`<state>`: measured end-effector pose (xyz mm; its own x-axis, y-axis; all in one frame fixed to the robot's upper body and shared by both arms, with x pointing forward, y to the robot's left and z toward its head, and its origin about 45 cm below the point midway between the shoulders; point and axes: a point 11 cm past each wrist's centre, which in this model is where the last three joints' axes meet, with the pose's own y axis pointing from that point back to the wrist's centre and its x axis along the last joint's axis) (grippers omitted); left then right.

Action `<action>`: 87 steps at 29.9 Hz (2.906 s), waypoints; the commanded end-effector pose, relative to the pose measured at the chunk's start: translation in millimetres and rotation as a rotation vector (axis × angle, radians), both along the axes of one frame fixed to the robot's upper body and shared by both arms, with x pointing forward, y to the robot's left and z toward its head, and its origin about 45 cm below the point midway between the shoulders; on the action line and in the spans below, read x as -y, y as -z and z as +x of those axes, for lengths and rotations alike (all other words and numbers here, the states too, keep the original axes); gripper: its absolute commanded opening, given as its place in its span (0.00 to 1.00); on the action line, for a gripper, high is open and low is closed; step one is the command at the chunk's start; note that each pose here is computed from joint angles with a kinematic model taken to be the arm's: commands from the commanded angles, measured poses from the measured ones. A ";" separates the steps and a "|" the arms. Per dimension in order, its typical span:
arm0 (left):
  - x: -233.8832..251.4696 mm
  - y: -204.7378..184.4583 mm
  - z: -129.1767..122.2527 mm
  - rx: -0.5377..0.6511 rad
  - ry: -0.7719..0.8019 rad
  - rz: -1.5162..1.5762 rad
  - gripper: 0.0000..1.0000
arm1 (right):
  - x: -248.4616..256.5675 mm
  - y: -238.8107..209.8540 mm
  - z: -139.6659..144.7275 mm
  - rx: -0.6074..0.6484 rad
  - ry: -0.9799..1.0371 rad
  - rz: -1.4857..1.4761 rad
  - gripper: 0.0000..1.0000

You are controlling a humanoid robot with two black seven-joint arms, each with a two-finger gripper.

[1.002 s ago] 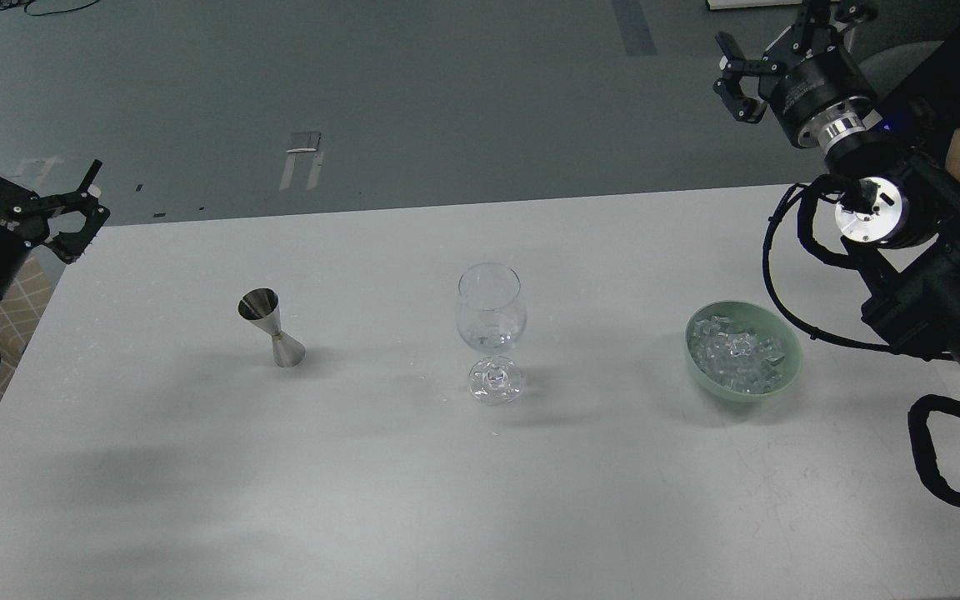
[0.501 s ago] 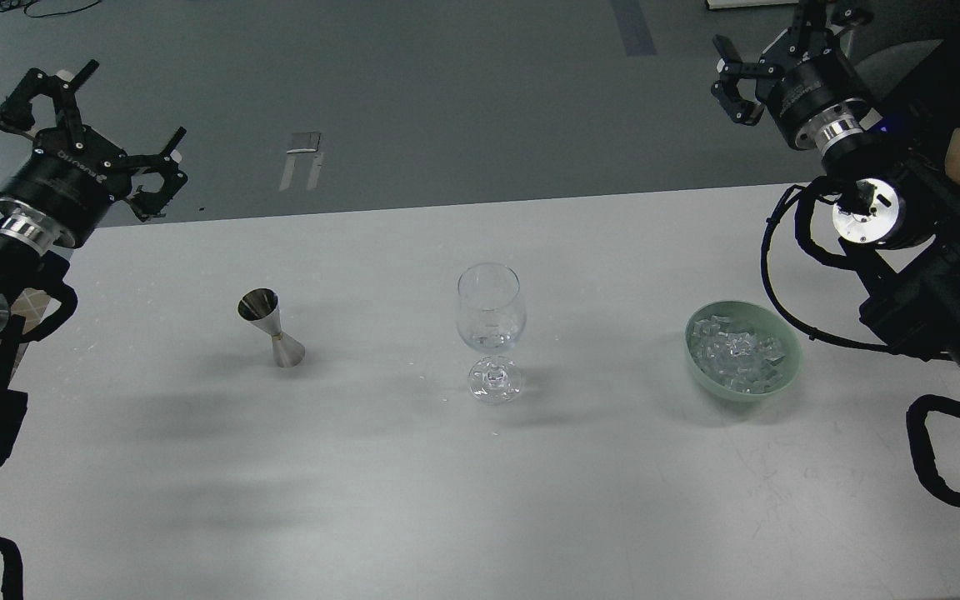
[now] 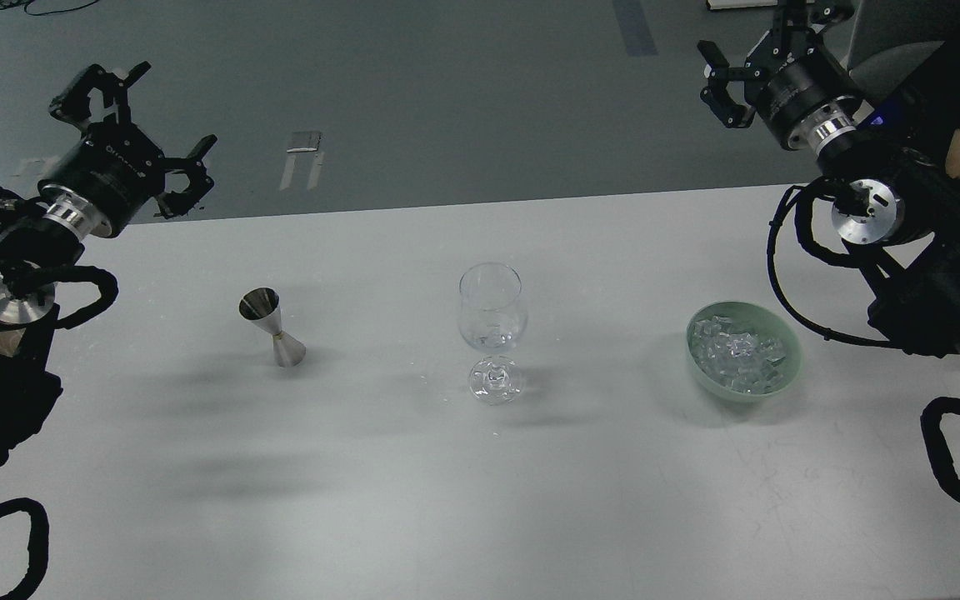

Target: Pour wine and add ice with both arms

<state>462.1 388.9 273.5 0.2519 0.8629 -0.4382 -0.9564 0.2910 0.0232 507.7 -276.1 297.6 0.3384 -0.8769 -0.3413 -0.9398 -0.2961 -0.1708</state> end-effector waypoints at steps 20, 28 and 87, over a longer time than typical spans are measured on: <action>53.5 0.0 17.4 -0.002 0.088 -0.067 0.98 | 72.5 -14.0 -60.3 0.044 -0.051 -0.546 1.00; 70.7 -6.2 17.9 0.021 0.128 -0.076 0.98 | 104.1 -13.1 -101.8 0.049 -0.060 -0.805 1.00; 111.0 -4.4 19.9 0.031 0.195 -0.115 0.98 | 76.1 141.4 -211.0 0.195 -0.228 -1.536 1.00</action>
<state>482.0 279.3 276.6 0.4200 0.7440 -0.5197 -0.8831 0.4670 -0.0450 297.6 -361.1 161.8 0.4250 -0.2477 0.8706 -0.8613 -0.4065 0.3049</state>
